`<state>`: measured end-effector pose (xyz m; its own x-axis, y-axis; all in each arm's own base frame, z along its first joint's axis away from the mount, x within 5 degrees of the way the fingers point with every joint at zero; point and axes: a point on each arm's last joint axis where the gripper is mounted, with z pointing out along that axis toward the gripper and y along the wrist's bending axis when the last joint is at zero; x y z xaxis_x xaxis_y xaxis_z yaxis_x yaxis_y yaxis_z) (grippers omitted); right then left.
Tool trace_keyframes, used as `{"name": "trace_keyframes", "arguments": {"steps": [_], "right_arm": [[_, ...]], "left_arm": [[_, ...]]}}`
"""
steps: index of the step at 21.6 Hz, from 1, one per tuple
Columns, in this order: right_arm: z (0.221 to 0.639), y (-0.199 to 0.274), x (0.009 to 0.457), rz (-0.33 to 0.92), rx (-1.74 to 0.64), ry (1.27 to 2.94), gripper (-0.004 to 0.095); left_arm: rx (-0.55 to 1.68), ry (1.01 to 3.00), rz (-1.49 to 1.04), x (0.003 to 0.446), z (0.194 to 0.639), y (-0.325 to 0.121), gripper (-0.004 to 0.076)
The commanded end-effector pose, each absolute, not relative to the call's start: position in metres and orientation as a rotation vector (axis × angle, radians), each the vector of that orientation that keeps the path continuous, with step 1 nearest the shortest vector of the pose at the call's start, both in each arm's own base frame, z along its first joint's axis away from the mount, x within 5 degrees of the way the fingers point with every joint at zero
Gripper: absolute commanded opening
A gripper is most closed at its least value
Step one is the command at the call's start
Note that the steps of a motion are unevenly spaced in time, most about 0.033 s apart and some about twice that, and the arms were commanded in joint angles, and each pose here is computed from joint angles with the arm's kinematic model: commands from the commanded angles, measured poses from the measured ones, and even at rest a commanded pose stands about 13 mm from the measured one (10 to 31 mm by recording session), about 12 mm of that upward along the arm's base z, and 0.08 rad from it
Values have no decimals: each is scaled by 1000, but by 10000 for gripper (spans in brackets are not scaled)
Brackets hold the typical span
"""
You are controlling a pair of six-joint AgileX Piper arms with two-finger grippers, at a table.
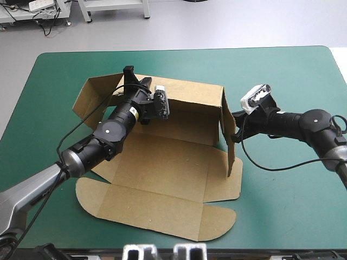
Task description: Fold the box
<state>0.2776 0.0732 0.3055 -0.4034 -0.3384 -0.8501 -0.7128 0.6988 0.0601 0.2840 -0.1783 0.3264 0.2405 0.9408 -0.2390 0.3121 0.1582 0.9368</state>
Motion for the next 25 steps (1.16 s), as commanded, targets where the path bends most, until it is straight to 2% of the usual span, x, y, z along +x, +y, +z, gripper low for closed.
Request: {"name": "trace_keyframes", "arguments": {"steps": [1, 4, 7, 13, 16, 21, 24, 25], "right_arm": [[343, 71, 279, 497, -771, 1962, -24], [359, 70, 282, 482, -780, 1954, -24], [352, 74, 284, 547, -812, 1997, -24], [337, 75, 282, 580, -817, 2001, -24], [332, 73, 286, 533, -784, 1990, -24], [337, 62, 301, 369, -632, 1949, -24], [323, 64, 309, 408, -644, 1994, -24], [314, 67, 312, 461, -663, 2030, -24]], "left_arm": [[1242, 1321, 690, 281, 352, -171, 15], [1180, 1396, 712, 282, 352, -165, 15], [1132, 1462, 714, 282, 350, -160, 15], [1175, 1461, 711, 282, 347, -162, 15], [1178, 1459, 712, 282, 347, -162, 15], [1204, 1437, 683, 282, 346, -166, 15], [1232, 1420, 707, 285, 342, -168, 15], [1238, 1417, 715, 285, 341, -168, 15]]}}
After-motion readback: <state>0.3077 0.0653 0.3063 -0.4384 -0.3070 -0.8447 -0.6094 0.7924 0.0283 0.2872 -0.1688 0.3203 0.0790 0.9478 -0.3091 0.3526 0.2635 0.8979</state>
